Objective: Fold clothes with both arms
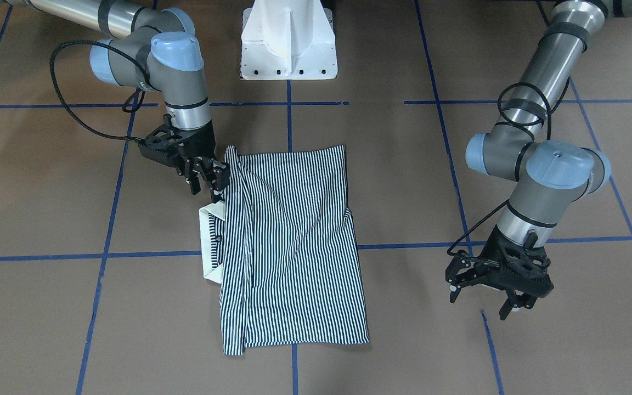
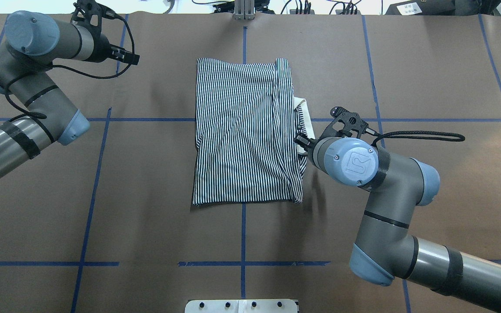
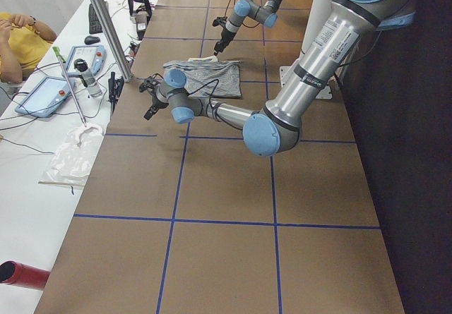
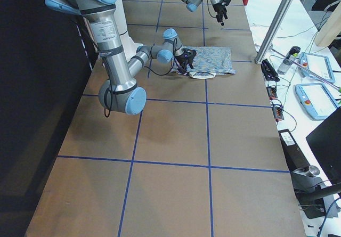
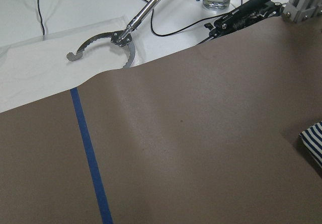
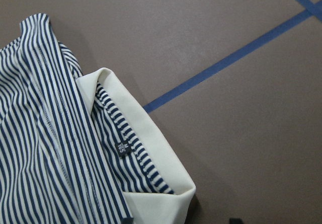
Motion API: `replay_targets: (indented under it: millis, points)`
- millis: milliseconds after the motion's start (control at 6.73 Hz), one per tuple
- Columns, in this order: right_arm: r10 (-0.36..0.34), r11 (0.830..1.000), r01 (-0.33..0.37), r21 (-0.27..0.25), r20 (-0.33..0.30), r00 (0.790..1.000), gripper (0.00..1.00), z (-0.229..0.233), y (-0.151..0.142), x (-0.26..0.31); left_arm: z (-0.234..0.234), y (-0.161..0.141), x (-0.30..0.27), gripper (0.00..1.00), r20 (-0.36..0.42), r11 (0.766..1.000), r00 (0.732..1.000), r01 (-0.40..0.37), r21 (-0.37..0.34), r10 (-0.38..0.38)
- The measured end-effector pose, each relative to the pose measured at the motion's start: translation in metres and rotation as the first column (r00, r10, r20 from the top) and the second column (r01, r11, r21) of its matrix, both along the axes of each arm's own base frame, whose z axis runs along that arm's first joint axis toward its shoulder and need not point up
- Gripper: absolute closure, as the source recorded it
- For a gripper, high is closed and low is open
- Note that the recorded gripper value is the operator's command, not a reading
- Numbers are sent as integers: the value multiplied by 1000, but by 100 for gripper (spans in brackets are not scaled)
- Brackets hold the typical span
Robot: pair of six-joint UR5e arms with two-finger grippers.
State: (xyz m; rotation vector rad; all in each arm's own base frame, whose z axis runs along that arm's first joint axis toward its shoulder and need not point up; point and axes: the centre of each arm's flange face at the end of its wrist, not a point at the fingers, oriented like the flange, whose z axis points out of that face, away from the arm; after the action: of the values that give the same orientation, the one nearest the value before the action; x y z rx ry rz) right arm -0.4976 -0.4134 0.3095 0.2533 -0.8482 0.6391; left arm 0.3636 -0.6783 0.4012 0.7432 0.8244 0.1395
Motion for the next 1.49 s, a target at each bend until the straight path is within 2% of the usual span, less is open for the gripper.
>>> replay_targets:
  millis: [149,297,446,1040,1188,1337,1485]
  points:
    - [-56,996,58,64,-27,998,0,-11,6,6,0,1,1,0,0,1000,1000,-2,0,2]
    - [-71,991,74,115,-33,997,0,-23,10,8,1,2,2,0,1,1000,1000,-4,-1,4]
    - [-58,986,62,153,-31,998,0,-33,12,11,1,2,4,0,1,1000,1000,-6,-1,6]
    - [25,971,-20,240,-16,1000,0,-52,9,20,1,3,5,0,0,1000,1000,-8,0,8]
    - [-2,955,18,295,-56,998,0,-58,8,22,0,4,5,0,-1,1000,1000,-8,1,8]
    - [-57,916,107,387,-140,989,0,-68,6,25,-1,4,5,0,-2,1000,1000,-8,3,8]
    - [-111,880,195,432,-212,971,0,-74,6,24,-1,5,4,0,-2,1000,1000,-9,3,9]
